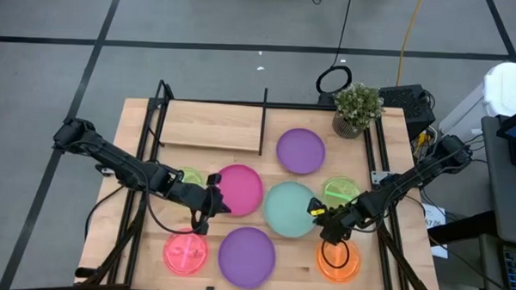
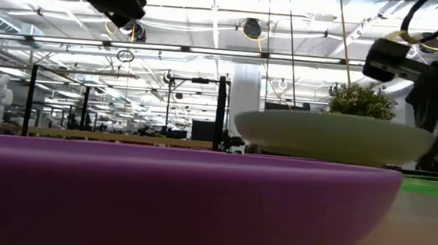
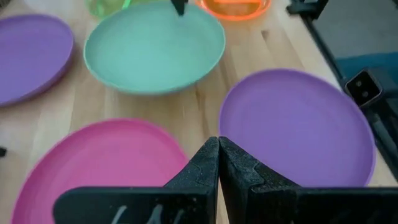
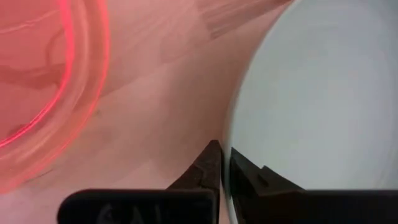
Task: Place and stack plates onto a shelf
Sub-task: Put the blue plate on the shelf
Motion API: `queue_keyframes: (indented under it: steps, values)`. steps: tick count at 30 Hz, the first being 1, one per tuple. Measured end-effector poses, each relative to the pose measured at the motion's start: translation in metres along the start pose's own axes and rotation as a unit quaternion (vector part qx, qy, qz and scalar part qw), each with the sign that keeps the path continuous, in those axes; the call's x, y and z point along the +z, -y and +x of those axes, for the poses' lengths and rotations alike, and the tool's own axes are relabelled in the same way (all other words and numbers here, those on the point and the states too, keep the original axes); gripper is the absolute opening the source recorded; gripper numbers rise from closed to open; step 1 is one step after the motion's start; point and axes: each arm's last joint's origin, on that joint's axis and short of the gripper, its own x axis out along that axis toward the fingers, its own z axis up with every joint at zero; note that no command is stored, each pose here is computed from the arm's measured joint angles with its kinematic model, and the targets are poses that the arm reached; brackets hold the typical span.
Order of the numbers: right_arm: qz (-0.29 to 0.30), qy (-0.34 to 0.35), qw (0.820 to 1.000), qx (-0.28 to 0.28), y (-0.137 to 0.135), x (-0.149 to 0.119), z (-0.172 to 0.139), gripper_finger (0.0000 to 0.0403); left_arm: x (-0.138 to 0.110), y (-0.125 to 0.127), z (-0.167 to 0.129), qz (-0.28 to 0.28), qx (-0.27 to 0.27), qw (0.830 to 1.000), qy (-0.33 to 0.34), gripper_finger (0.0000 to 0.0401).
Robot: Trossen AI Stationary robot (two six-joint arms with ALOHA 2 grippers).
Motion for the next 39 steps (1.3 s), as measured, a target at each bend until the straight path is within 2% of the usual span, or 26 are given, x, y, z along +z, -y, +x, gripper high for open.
queue_keyframes:
  steps: [5, 9, 13, 18, 21, 25, 29, 33, 39]
  values:
    - [0.008, 0.012, 1.0, -0.019, 0.009, 0.01, -0.006, 0.0001, 0.005, 0.0, 0.0, 0.019, 0.003, 0.999, 0.028, 0.0015]
    - [0.021, 0.033, 0.999, -0.037, 0.023, 0.021, -0.014, 0.0001, 0.012, -0.005, 0.0, 0.02, 0.045, 0.997, 0.065, 0.0015]
    - [0.038, 0.061, 0.997, -0.035, 0.038, 0.029, -0.022, 0.0001, 0.016, -0.009, 0.0, 0.025, 0.055, 0.995, 0.08, 0.0037]
    - [0.047, 0.09, 0.994, -0.035, 0.055, 0.036, -0.031, 0.0001, 0.017, -0.007, -0.001, 0.045, 0.054, 0.994, 0.084, 0.0112]
    - [0.045, 0.098, 0.993, -0.045, 0.063, 0.039, -0.035, 0.0001, 0.018, -0.001, -0.002, 0.092, 0.044, 0.99, 0.094, 0.0169]
    - [0.041, 0.131, 0.99, -0.023, 0.067, 0.04, -0.036, 0.0, 0.025, 0.01, -0.002, 0.154, 0.036, 0.978, 0.135, 0.0243]
    - [0.039, 0.151, 0.988, -0.017, 0.07, 0.042, -0.034, 0.0, 0.028, 0.019, 0.002, 0.21, 0.033, 0.964, 0.159, 0.0289]
    - [0.03, 0.177, 0.984, -0.005, 0.072, 0.045, -0.029, 0.0, 0.022, 0.02, 0.017, 0.251, 0.011, 0.958, 0.14, 0.0292]
    - [0.033, 0.192, 0.98, 0.03, 0.075, 0.043, -0.014, 0.0, 0.016, 0.021, 0.035, 0.255, -0.014, 0.959, 0.122, 0.0258]
